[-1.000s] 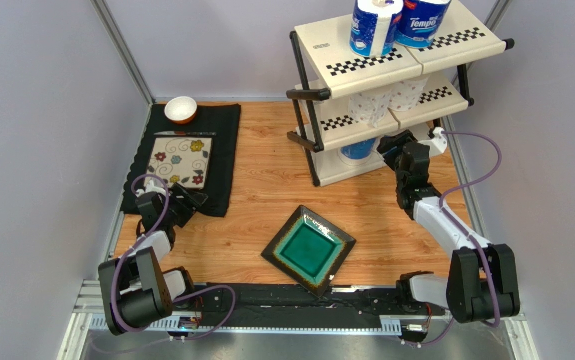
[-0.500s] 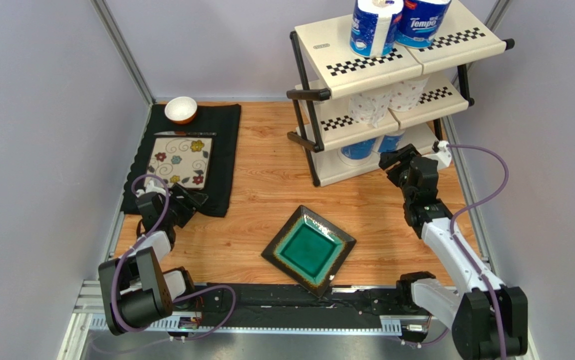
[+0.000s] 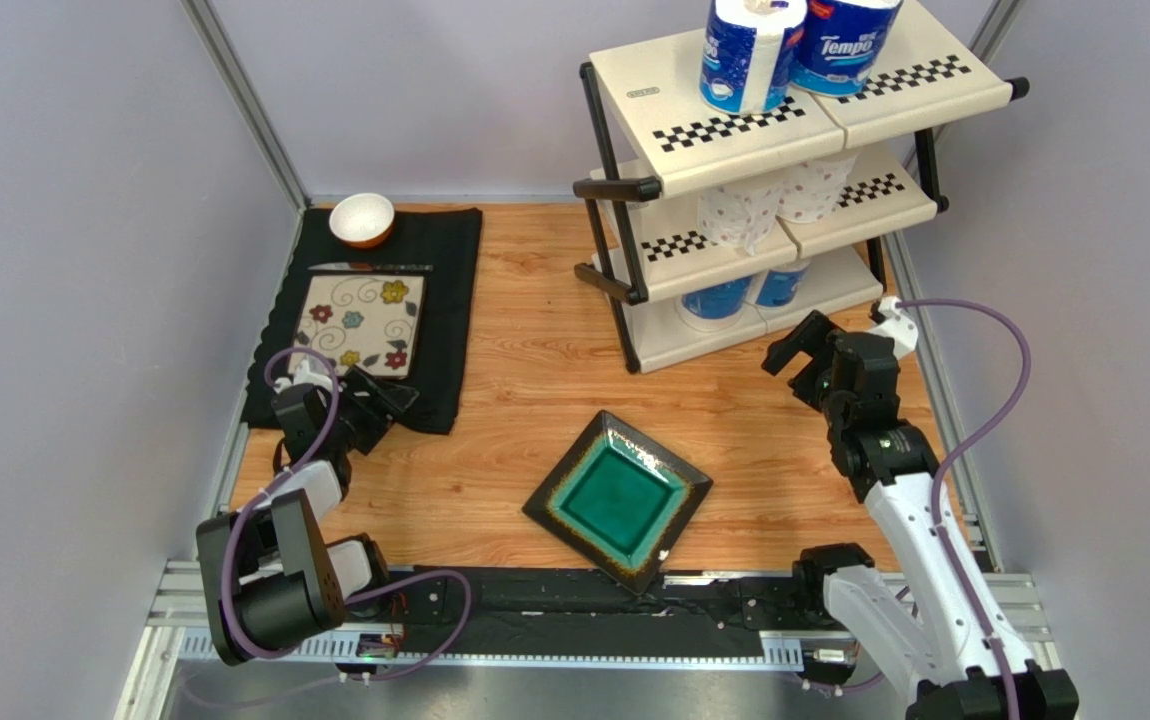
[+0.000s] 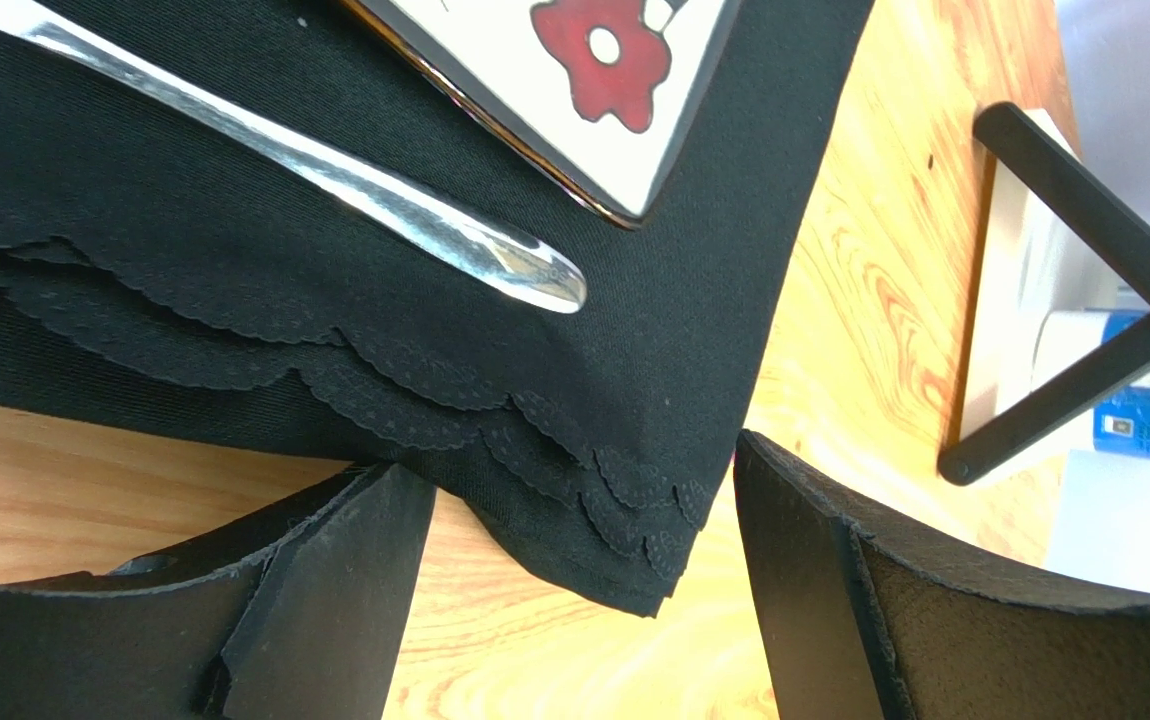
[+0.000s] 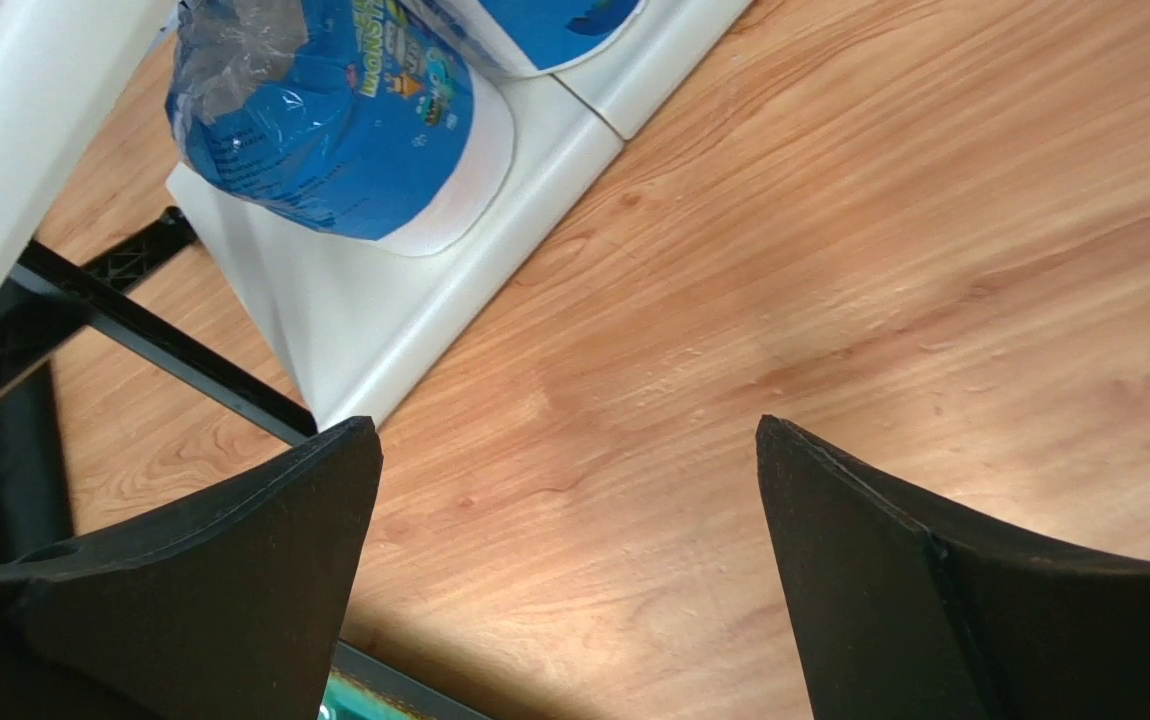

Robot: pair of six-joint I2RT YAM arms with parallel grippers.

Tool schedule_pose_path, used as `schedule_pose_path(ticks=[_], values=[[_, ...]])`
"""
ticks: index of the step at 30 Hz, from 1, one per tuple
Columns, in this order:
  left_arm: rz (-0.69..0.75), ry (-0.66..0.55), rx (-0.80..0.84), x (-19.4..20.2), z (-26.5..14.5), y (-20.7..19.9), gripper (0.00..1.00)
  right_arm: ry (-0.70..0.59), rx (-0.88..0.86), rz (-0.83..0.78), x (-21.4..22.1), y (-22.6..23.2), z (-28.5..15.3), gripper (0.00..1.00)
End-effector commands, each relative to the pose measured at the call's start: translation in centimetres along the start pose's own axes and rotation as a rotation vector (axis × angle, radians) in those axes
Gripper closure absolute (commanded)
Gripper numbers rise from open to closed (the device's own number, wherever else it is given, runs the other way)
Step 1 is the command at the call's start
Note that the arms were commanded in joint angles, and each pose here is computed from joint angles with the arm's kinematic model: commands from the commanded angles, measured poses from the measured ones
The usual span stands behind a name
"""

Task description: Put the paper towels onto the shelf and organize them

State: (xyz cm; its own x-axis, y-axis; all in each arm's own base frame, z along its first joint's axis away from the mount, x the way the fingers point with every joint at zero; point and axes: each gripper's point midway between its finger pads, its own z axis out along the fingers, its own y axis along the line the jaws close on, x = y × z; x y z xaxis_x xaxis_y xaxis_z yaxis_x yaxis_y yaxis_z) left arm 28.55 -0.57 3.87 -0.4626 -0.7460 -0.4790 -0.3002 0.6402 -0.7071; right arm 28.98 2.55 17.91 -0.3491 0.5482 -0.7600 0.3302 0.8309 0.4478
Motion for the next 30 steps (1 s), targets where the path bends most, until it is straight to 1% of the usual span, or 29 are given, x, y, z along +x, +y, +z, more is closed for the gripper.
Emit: schedule_pose_path(ticks=[1,4,7,9,10,11,16,21,25,30], values=[[-0.046,0.109,-0.032,3.0,-0.4,1.2,0.13,-0.06,0.039,-0.068,-1.9,-1.0,-2.3,0.0],[-0.028,0.099,-0.013,2.7,-0.5,0.8,0.09,-0.103,0.007,-0.065,-2.9,-0.6,-3.5,0.0],[0.003,0.089,-0.013,2.6,-0.5,0.5,0.07,-0.118,-0.032,-0.074,-3.7,0.1,-4.7,0.0],[0.061,0.092,-0.017,2.6,-0.4,0.1,0.05,-0.115,-0.034,-0.082,-3.8,0.2,-5.0,0.0],[0.077,0.094,-0.064,2.8,-0.4,0.7,0.05,-0.113,-0.037,-0.082,-3.8,0.3,-5.1,0.0],[0.126,0.106,-0.059,3.2,-0.3,0.2,0.05,-0.117,-0.039,-0.081,-4.0,0.4,-5.2,0.0],[0.177,0.129,-0.085,4.1,-0.2,0.5,0.04,-0.116,-0.037,-0.081,-4.0,0.4,-5.1,0.0],[0.276,0.13,-0.058,4.3,-0.2,-0.9,0.04,-0.104,-0.035,-0.075,-3.5,0.3,-4.4,0.0],[0.315,0.149,-0.053,4.5,-0.2,-1.5,0.03,-0.077,-0.049,-0.068,-2.8,0.6,-3.8,0.0],[0.382,0.153,-0.033,5.1,-0.3,-2.4,0.03,-0.073,-0.048,-0.065,-2.6,0.6,-3.6,0.0]])
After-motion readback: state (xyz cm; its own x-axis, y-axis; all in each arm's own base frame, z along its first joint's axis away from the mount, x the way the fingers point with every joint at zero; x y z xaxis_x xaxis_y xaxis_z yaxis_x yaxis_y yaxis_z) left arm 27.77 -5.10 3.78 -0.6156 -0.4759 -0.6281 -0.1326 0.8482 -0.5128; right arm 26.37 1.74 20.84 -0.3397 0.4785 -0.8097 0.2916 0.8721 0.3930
